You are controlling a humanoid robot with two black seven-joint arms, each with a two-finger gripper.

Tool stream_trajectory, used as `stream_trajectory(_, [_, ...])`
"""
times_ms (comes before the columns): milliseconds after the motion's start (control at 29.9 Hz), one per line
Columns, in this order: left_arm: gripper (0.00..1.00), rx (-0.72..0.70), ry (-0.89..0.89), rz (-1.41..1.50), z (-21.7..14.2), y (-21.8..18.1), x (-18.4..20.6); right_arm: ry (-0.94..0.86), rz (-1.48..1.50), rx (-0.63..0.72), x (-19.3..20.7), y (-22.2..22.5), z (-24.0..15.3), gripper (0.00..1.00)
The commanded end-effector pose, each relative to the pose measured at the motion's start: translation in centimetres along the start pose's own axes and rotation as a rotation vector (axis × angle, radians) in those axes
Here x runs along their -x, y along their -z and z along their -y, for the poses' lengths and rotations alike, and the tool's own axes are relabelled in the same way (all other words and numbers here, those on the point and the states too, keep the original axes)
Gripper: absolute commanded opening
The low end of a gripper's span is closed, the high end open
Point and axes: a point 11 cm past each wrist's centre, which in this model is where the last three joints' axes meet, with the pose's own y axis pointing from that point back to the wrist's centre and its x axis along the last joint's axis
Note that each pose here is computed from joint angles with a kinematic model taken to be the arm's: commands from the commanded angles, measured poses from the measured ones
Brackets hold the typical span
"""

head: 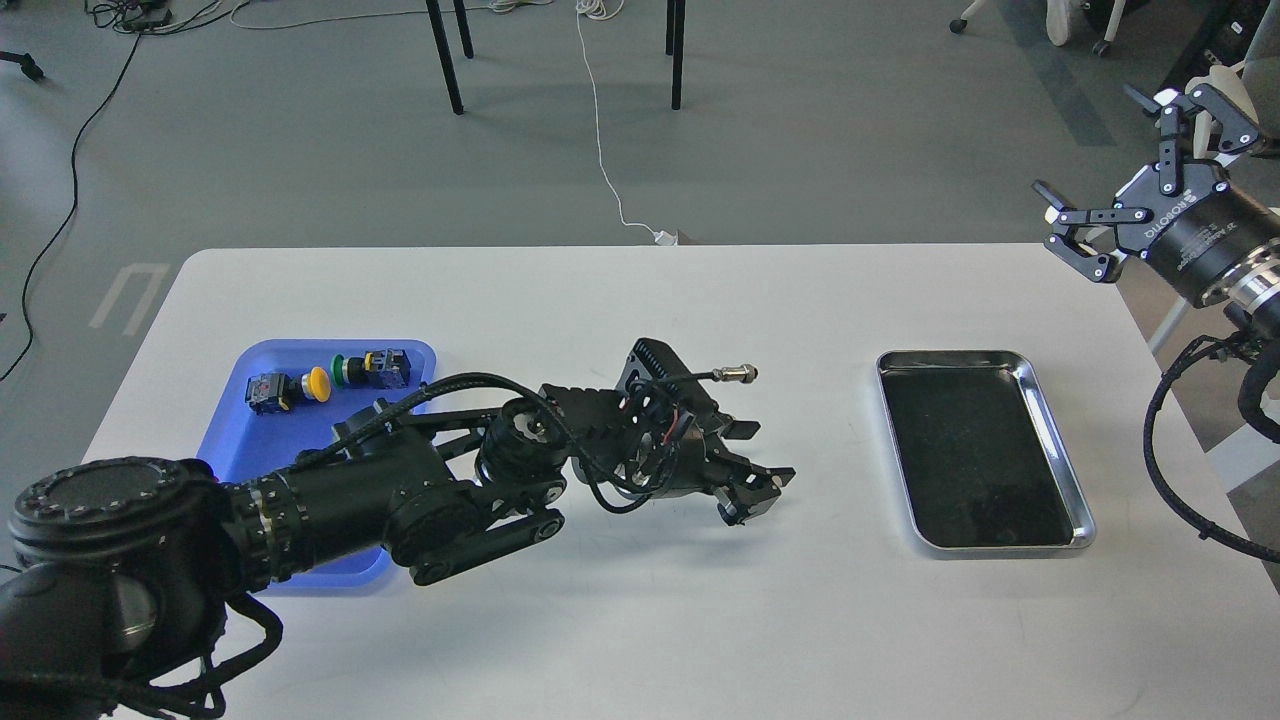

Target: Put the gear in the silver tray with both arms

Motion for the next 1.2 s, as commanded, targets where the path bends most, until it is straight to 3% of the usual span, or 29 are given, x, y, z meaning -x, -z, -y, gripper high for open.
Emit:
stream_trajectory(0, [0.94,-0.006,-0.165,-0.238,-3.2,2.6,-4.2,0.037,-0.069,-0.006,1.3,1.7,1.3,1.0])
stream_trajectory(268, [0.97,-0.001,-0.602,-0.769,-14.9,11.2,-11.8,0.16,-0.385,0.054,5.9,4.1,4.6,1.0])
stream_trajectory(468, [0.98,0.107,-0.849,-1.263,-23.4,16.5,-10.7,0.292,-0.623,0.199,11.2,4.1,8.1,1.0])
stream_trajectory(602, [0.98,0.164,-1.019,-1.5,-27.8,19.2,-9.6,0.442,-0.811,0.311,16.4,1.6,10.8,0.98])
stream_trajectory(803, [0.98,0.176,-1.199,-1.676,-31.8,22.1,-6.8,0.695,-1.215,0.508,22.5,-4.6,12.0,0.98])
stream_trajectory(1171, [0.98,0.193,-1.303,-1.751,-33.8,23.6,-4.6,1.152,-1.799,0.828,25.6,-18.6,9.4,0.91])
